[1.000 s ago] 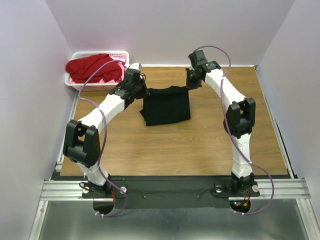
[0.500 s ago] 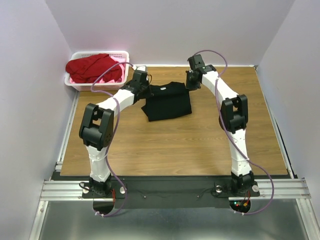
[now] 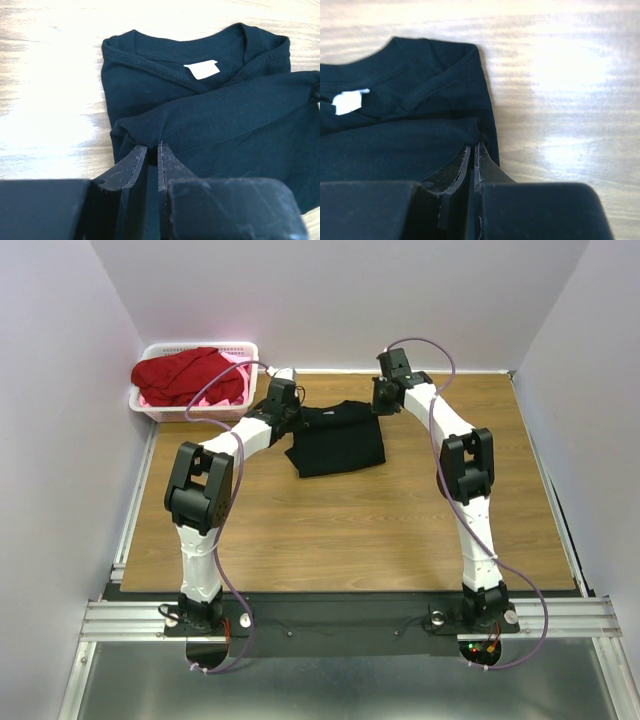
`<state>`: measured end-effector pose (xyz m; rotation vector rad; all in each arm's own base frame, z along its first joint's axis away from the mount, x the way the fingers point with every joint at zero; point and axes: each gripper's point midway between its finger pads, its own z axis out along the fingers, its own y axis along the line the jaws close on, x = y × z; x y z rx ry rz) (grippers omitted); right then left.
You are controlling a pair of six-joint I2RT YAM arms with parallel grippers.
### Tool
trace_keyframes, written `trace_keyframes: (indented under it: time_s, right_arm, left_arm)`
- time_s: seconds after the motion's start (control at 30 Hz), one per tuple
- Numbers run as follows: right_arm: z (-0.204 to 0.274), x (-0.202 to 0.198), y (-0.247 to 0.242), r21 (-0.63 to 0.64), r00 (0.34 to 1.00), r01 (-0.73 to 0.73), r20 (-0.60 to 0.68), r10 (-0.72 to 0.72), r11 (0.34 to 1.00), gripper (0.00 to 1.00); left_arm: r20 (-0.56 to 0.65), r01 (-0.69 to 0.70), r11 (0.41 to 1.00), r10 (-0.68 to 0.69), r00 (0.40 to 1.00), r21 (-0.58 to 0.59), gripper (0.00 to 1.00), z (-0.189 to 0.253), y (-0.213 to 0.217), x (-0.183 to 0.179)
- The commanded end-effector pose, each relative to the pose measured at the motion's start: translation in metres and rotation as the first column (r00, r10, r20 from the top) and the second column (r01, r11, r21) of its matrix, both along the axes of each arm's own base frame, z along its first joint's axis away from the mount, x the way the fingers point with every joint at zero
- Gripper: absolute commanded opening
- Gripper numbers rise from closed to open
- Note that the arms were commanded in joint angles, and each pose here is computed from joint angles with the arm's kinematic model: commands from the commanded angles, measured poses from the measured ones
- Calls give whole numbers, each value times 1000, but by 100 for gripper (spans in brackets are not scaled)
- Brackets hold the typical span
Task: Fold and stack the t-shirts
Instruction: Fold the tshirt
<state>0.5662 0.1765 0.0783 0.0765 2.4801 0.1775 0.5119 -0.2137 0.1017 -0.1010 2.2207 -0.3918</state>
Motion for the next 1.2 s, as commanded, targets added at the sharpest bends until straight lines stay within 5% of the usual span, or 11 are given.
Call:
trace_keyframes:
  time_s: [0.0,0.13,0.23,0.3,0.43,0.5,0.67,0.93,1.17]
  right_arm:
    - [42,35,-15,-1,986,34,162,-33,999,8]
    - [53,44,-12,20,976,36,214,-40,999,12]
    - [57,51,-9,40,968,41,245,-49,998,30]
    - [59,55,-8,47,965,42,257,-53,998,35]
    - [72,58,-5,59,957,24,286,-40,998,36]
    - [87,53,-4,66,953,9,302,-29,998,45]
    - [103,25,12,148,961,-85,272,42,985,54]
    - [81,-39,37,311,983,-166,122,134,936,53]
    - [62,-65,33,318,987,-157,68,143,935,46]
  left_arm:
    - [87,-94,996,94,992,1,1,25,22,19]
    - [74,-134,991,135,988,-18,1,16,31,22]
    - [67,-128,992,129,989,-24,9,9,29,31]
    - [64,-120,992,121,991,-23,27,7,28,35]
    - [79,-148,988,151,985,-44,41,16,34,37]
    - [98,-179,982,185,978,-61,64,24,42,37]
    - [138,-262,959,275,951,-106,93,57,64,25]
    - [125,-170,971,192,973,-166,90,91,34,-26]
    - [26,-40,989,44,999,-143,68,50,-31,-71]
